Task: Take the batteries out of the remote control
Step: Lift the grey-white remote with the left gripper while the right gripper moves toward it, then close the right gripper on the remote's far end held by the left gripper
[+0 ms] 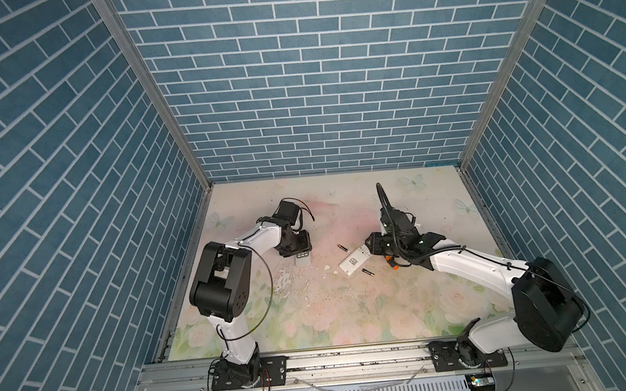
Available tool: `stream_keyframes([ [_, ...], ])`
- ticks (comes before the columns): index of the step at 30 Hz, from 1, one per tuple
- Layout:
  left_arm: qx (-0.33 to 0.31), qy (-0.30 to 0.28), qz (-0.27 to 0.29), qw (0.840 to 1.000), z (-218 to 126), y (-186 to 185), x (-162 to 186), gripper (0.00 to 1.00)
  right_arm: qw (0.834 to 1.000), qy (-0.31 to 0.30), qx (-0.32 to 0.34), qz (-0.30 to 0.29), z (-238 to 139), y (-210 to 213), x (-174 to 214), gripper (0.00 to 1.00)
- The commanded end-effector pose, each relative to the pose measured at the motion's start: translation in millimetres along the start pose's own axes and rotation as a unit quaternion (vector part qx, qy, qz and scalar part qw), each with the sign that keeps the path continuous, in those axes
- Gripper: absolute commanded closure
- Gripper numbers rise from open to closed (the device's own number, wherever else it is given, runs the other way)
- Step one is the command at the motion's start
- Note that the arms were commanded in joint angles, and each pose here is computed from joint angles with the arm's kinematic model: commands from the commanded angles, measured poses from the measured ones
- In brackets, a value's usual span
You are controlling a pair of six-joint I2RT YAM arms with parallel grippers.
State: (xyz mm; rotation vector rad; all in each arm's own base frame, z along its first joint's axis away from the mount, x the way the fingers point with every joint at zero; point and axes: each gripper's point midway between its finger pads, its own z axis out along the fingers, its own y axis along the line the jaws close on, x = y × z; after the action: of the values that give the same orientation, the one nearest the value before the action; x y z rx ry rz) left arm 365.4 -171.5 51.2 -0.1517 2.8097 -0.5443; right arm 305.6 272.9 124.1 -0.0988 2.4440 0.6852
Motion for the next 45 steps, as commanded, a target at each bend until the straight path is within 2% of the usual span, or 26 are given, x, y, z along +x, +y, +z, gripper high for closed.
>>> stream_keyframes([
  [1, 0.081, -0.04, -0.051, 0.995, -12.0, -30.9, -16.1, 0.63, 0.998, -0.027, -0.052, -0.014, 8.9, 38.6, -18.4, 0.63],
  [7, 0.133, -0.054, -0.093, 0.985, -19.3, -47.4, -18.6, 0.64, 0.995, -0.031, -0.093, -0.025, 29.5, 71.3, -14.0, 0.61],
  [15, 0.166, -0.06, -0.108, 0.978, -25.0, -59.1, -22.0, 0.64, 0.992, -0.029, -0.122, -0.033, 42.1, 97.1, -8.1, 0.6],
  [34, 0.217, -0.064, -0.114, 0.967, -35.2, -84.1, -19.4, 0.65, 0.99, 0.003, -0.135, -0.039, 64.8, 116.2, -1.5, 0.59],
  [45, 0.231, -0.062, -0.119, 0.964, -39.0, -88.6, -18.3, 0.65, 0.988, -0.008, -0.151, -0.029, 76.5, 123.8, -6.5, 0.66],
])
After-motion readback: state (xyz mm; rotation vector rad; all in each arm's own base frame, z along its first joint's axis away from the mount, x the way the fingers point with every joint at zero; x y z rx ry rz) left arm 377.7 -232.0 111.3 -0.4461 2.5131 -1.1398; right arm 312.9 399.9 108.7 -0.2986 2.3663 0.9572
